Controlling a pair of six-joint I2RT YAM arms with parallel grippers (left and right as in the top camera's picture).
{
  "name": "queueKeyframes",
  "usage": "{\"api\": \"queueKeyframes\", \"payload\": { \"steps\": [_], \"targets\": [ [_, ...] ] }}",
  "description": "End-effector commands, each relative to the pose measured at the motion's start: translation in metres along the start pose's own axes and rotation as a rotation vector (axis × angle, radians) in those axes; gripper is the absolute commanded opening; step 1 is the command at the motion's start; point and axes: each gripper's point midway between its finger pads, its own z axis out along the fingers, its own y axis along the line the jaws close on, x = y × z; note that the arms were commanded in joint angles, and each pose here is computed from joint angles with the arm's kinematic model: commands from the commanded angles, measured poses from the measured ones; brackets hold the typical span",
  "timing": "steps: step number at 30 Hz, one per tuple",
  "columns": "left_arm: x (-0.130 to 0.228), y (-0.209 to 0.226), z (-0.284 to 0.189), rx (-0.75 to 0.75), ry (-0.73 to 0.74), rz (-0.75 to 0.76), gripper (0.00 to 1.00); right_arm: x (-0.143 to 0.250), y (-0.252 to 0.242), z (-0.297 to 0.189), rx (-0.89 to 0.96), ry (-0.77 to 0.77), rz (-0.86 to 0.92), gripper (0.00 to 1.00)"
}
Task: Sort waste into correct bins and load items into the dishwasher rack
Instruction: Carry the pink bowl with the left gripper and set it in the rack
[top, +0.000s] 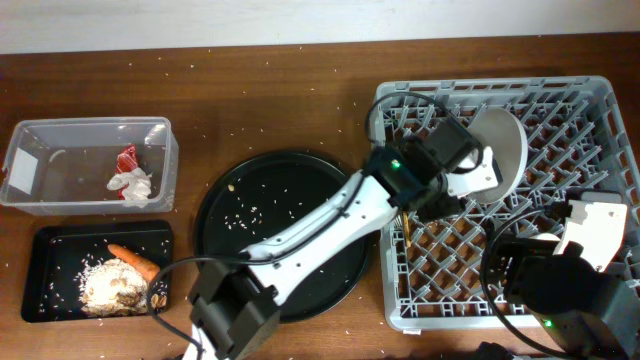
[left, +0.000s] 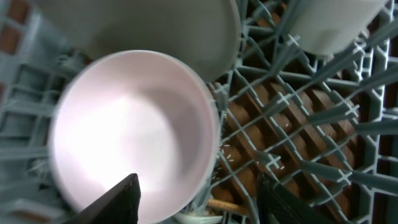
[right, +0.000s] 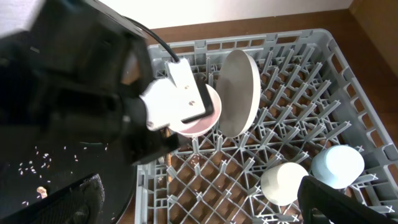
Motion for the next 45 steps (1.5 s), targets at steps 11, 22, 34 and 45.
{"api": "queueKeyframes", "payload": {
  "steps": [11, 22, 34, 45],
  "targets": [
    [-0.037, -0.014, -0.016, 0.131, -0.082, -0.228, 0.00, -0.003, -0.002, -0.002, 0.002, -0.015, 0.015, 0.99],
    [-0.049, 0.025, -0.148, 1.000, -0.632, -0.331, 0.01, -0.003, -0.002, -0.002, 0.002, -0.015, 0.015, 0.99],
    [-0.053, 0.122, -0.096, 0.780, -0.461, -1.229, 0.00, -0.003, -0.002, -0.002, 0.002, -0.015, 0.014, 0.99],
    [-0.031, 0.081, -0.075, 0.986, -0.735, -1.167, 0.00, -0.003, -0.002, -0.002, 0.002, -0.015, 0.015, 0.99]
  ]
}}
